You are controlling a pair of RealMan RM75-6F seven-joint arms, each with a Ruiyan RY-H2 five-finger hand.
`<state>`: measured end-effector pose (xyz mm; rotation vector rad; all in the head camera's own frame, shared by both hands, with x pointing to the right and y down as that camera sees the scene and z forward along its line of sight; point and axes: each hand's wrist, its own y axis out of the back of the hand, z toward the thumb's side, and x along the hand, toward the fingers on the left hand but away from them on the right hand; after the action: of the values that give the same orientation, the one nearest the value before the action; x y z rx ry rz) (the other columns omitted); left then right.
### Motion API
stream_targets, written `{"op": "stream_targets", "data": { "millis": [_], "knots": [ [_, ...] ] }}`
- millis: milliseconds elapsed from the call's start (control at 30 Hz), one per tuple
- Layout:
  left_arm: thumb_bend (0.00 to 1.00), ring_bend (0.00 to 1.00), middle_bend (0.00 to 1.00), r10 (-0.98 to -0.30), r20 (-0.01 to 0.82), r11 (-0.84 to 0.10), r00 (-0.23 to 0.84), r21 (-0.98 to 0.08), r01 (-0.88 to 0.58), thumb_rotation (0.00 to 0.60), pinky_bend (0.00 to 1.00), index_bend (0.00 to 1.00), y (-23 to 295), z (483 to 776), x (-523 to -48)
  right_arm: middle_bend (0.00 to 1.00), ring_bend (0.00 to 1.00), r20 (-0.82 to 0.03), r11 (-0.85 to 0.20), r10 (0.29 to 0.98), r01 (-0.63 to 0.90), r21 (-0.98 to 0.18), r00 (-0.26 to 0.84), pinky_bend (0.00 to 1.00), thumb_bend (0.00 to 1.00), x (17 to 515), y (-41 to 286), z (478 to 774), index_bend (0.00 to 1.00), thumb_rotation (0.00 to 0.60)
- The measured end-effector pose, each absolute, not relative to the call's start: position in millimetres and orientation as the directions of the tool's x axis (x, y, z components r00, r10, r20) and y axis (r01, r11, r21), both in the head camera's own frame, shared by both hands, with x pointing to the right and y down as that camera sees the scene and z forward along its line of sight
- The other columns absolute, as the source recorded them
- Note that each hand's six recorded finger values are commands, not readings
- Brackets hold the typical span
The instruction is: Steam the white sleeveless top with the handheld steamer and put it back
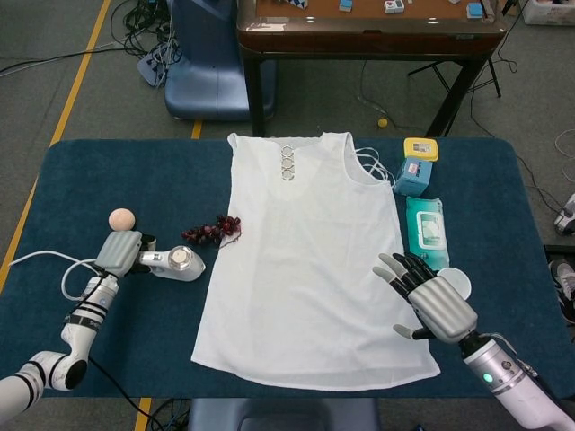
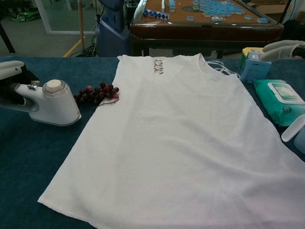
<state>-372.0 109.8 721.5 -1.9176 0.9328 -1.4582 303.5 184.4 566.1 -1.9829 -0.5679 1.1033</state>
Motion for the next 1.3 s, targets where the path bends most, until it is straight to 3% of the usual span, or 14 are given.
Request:
{"op": "stream_targets", "data": {
  "millis": [167,267,400,533,633,733,1033,1300],
  "knots": [
    [0.13,0.61,0.7,-0.785,0.602,-0.619,0.144,-0.761,-0.192,0.6,0.62,0.81,111,734,-379,0.01,0.0,-0.516,-0.603,0.689,0.007,-0.798,0.509,0.01,0.15,310,186,569,0.0,0.6],
    [0.13,0.55,0.62,-0.783,0.609,-0.622,0.131,-0.76,-0.186,0.6,0.6,0.73,111,738,-382,0.01,0.0,-0.513,-0.601,0.692,0.012,-0.799,0.508,0.01,0.15,311,186,568,0.0,0.6],
    [0.12,0.36,0.44,-0.786,0.606,-0.618,0.125,-0.766,-0.177,0.6,0.49,0.48,111,738,-384,0.01,0.0,-0.504,-0.596,0.699,0.023,-0.803,0.507,0.01,0.15,312,184,567,0.0,0.6],
    [0.03,0.18,0.23,-0.784,0.608,-0.62,0.12,-0.77,-0.148,0.6,0.36,0.2,111,737,-387,0.01,0.0,-0.503,-0.596,0.699,0.026,-0.803,0.509,0.01,0.15,313,184,567,0.0,0.6],
    [0.02,0.12,0.16,-0.783,0.611,-0.622,0.117,-0.773,-0.125,0.6,0.3,0.1,112,735,-388,0.01,0.0,-0.498,-0.594,0.701,0.032,-0.804,0.51,0.0,0.15,313,183,567,0.0,0.6],
    [0.02,0.11,0.14,-0.787,0.607,-0.617,0.115,-0.776,-0.13,0.6,0.27,0.06,112,731,-389,0.01,0.0,-0.493,-0.589,0.707,0.037,-0.807,0.507,0.0,0.15,314,181,567,0.0,0.6],
    [0.02,0.12,0.13,-0.796,0.597,-0.605,0.101,-0.782,-0.148,0.6,0.26,0.07,117,710,-399,0.01,0.0,-0.479,-0.554,0.751,0.039,-0.832,0.455,0.0,0.15,331,171,563,0.0,0.6],
    [0.02,0.14,0.18,-0.863,0.503,-0.502,0.055,-0.838,-0.217,0.6,0.26,0.14,129,665,-420,0.06,0.0,-0.48,-0.519,0.81,0.032,-0.854,0.336,0.0,0.19,363,167,568,0.0,0.6]
  ]
}}
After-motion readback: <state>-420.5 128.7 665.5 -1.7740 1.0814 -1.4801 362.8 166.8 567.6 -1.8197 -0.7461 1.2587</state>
